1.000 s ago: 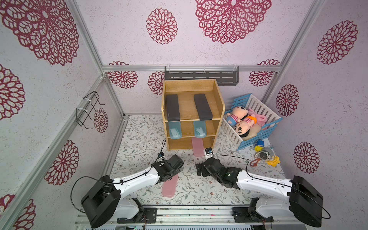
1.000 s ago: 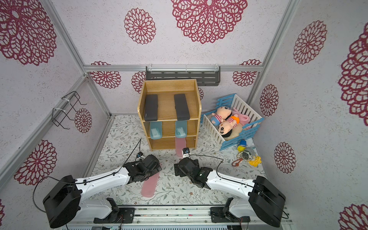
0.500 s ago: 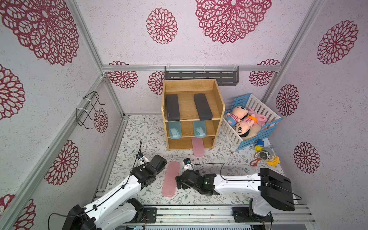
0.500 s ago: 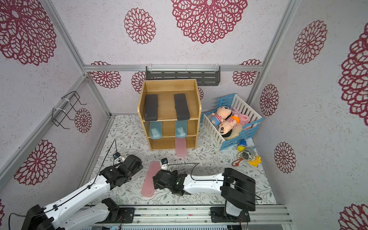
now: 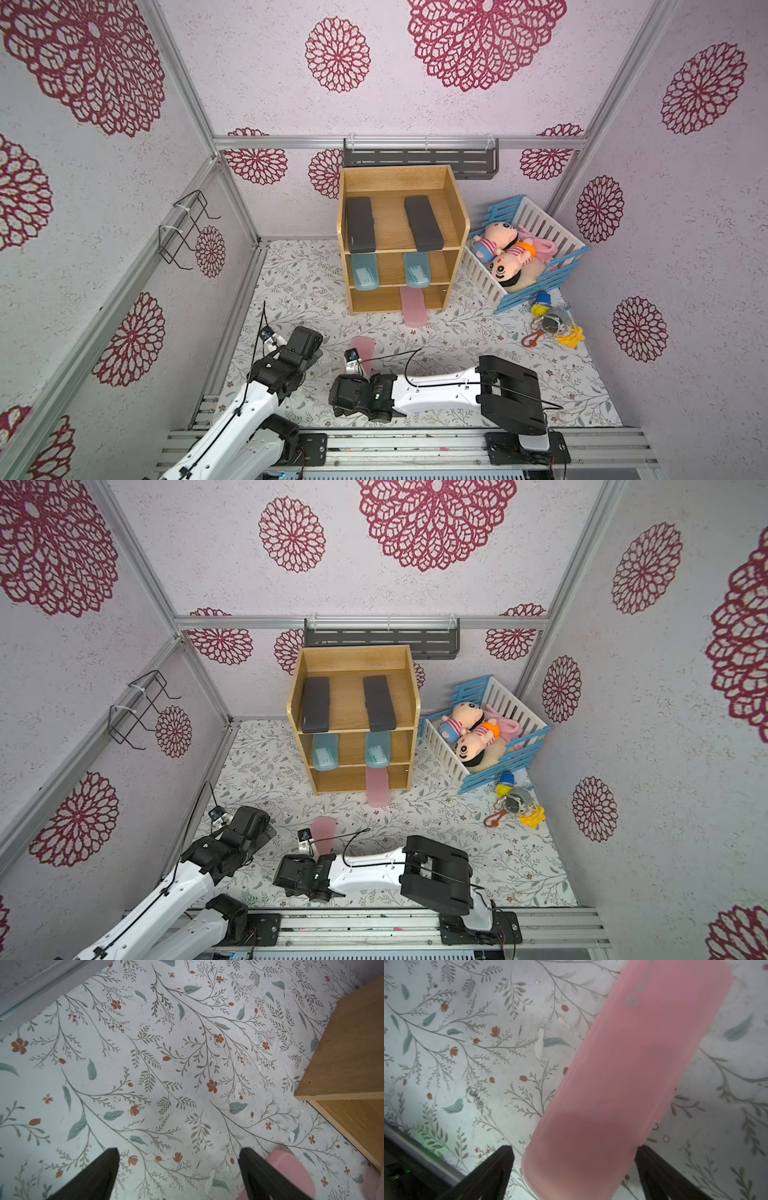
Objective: Place the pencil cases on the shelf according to color
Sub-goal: Move the pencil case to the center of the board.
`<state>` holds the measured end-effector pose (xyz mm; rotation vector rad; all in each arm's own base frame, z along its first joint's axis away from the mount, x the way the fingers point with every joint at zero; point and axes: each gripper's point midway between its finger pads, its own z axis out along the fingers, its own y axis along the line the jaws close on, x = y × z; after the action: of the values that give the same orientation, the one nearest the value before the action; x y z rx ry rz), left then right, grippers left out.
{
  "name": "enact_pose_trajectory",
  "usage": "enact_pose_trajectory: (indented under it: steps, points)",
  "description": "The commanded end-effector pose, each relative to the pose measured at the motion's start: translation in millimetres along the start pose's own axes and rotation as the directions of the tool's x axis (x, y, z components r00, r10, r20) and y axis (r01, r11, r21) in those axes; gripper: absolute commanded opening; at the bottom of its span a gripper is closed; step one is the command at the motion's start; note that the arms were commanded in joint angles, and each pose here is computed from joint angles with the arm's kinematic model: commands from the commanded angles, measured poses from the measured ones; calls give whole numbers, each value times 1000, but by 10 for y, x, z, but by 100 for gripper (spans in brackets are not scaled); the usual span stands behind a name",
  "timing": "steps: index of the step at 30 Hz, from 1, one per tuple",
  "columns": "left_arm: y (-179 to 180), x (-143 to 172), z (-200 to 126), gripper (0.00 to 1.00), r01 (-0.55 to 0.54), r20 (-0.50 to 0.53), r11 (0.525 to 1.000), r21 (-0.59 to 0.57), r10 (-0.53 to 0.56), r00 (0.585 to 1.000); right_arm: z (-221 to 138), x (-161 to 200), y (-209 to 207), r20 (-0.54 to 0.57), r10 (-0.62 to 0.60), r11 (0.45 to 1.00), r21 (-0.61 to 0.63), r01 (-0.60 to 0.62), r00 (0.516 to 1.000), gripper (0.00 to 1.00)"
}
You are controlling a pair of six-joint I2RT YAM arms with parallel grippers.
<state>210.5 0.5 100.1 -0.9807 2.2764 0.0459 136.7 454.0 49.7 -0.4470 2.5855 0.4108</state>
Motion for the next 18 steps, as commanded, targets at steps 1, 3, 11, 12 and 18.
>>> enact_pose_trajectory:
  steps: [1,3,11,12,18]
  points:
    - [63,27,26,97,-21,-17,1000,-8,21,1000,41,110,-19,-36,-10,999,53,12,999,99]
    - [80,27,37,97,-16,-21,1000,-9,16,1000,79,135,29,-44,-34,997,73,37,998,99]
    - [42,48,30,97,-2,-48,1000,24,4,999,29,274,-377,-59,-38,976,213,50,998,99]
    - [28,53,23,97,-1,-54,1000,31,3,999,-14,273,-449,-51,-26,975,218,37,998,99]
    - [-21,61,4,97,11,-61,998,65,-7,998,-224,168,-673,19,-22,989,147,19,1000,99]
